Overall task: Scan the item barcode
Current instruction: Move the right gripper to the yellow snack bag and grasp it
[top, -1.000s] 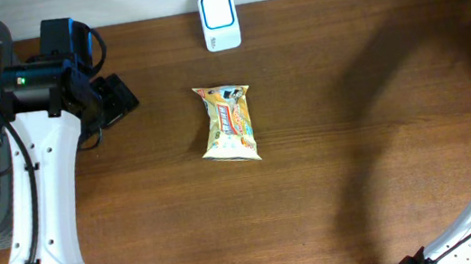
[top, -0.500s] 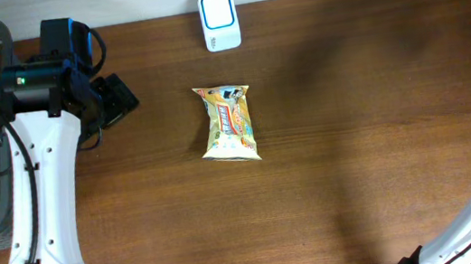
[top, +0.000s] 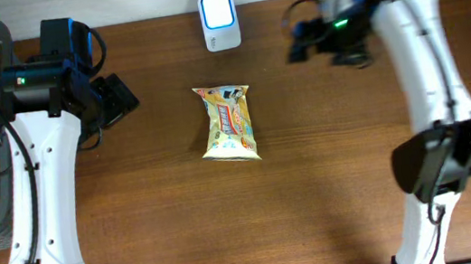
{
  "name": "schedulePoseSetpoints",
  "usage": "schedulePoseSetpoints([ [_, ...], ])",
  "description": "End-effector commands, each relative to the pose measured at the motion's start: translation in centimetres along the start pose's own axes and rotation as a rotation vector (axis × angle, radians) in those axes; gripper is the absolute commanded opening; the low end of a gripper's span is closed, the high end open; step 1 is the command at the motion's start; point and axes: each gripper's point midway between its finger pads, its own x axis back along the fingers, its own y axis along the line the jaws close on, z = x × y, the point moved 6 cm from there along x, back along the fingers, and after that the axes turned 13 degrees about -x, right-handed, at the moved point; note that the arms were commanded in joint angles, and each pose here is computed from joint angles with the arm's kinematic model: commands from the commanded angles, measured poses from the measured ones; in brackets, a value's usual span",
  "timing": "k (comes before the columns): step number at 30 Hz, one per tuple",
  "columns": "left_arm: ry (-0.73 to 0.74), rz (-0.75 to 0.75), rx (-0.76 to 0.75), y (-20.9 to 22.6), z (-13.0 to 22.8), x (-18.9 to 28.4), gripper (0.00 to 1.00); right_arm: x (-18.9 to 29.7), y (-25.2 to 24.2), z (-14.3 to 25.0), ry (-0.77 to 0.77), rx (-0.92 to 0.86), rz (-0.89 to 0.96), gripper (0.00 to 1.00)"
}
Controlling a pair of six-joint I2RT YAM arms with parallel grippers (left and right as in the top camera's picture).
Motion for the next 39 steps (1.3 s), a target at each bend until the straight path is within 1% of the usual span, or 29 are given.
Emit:
schedulePoseSetpoints([
  [1, -0.005, 0.003, 0.011, 0.0, 0.0, 0.2, 0.99, -6.1, 2.7, 2.8, 0.122, 0.021, 0.031, 0.99],
  [2, -0.005, 0.003, 0.011, 0.0, 0.0, 0.2, 0.99, -8.8, 4.0, 4.5, 0.161, 0.01, 0.043, 0.99],
  [3, -0.005, 0.003, 0.011, 0.0, 0.0, 0.2, 0.99, -9.7, 4.4, 5.1, 0.172, 0.007, 0.046, 0.99],
  [4, -0.005, 0.003, 0.011, 0.0, 0.0, 0.2, 0.99, -10.5, 4.9, 5.7, 0.182, 0.011, 0.048, 0.95],
  [5, -0.005, 0.003, 0.011, 0.0, 0.0, 0.2, 0.99, -11.4, 5.4, 6.3, 0.187, 0.022, 0.048, 0.86],
  [6, -0.005, 0.003, 0.011, 0.0, 0.0, 0.2, 0.99, -12.2, 5.9, 6.8, 0.19, 0.029, 0.045, 0.79],
  [7, -0.005, 0.003, 0.011, 0.0, 0.0, 0.2, 0.99, -12.8, 6.5, 7.4, 0.193, 0.04, 0.042, 0.64],
  [8, -0.005, 0.003, 0.011, 0.0, 0.0, 0.2, 0.99, -13.6, 7.2, 8.0, 0.198, 0.064, 0.037, 0.56],
  [9, -0.005, 0.003, 0.011, 0.0, 0.0, 0.2, 0.99, -14.2, 7.6, 8.6, 0.202, 0.083, 0.038, 0.45],
  [10, -0.005, 0.003, 0.011, 0.0, 0.0, 0.2, 0.99, -14.7, 7.9, 9.1, 0.206, 0.092, 0.038, 0.4],
  [11, -0.005, 0.003, 0.011, 0.0, 0.0, 0.2, 0.99, -15.3, 8.3, 9.8, 0.211, 0.103, 0.037, 0.32],
  [12, -0.005, 0.003, 0.011, 0.0, 0.0, 0.2, 0.99, -15.8, 8.7, 10.3, 0.215, 0.103, 0.038, 0.17],
  [14, -0.005, 0.003, 0.011, 0.0, 0.0, 0.2, 0.99, -16.9, 8.8, 10.9, 0.195, 0.063, 0.065, 0.04],
  [17, -0.005, 0.003, 0.011, 0.0, 0.0, 0.2, 0.99, -18.1, 8.6, 11.0, 0.156, -0.006, 0.087, 0.04],
  [22, -0.005, 0.003, 0.011, 0.0, 0.0, 0.2, 0.99, -19.4, 8.7, 10.3, 0.103, -0.008, 0.044, 0.04],
  [24, -0.005, 0.003, 0.011, 0.0, 0.0, 0.2, 0.99, -19.9, 8.2, 10.4, 0.101, -0.009, 0.054, 0.04],
  [26, -0.005, 0.003, 0.011, 0.0, 0.0, 0.2, 0.99, -20.4, 7.0, 10.9, 0.105, -0.017, 0.104, 0.04],
  [27, -0.005, 0.003, 0.011, 0.0, 0.0, 0.2, 0.99, -20.6, 5.6, 11.3, 0.108, -0.028, 0.181, 0.04],
  [34, -0.005, 0.003, 0.011, 0.0, 0.0, 0.2, 0.99, -19.1, 1.2, 10.9, 0.092, -0.076, 0.414, 0.04],
  [37, -0.005, 0.003, 0.011, 0.0, 0.0, 0.2, 0.99, -18.1, -0.1, 10.7, 0.11, -0.113, 0.448, 0.04],
  [39, -0.005, 0.003, 0.011, 0.0, 0.0, 0.2, 0.99, -16.5, -0.8, 9.9, 0.109, -0.151, 0.454, 0.04],
])
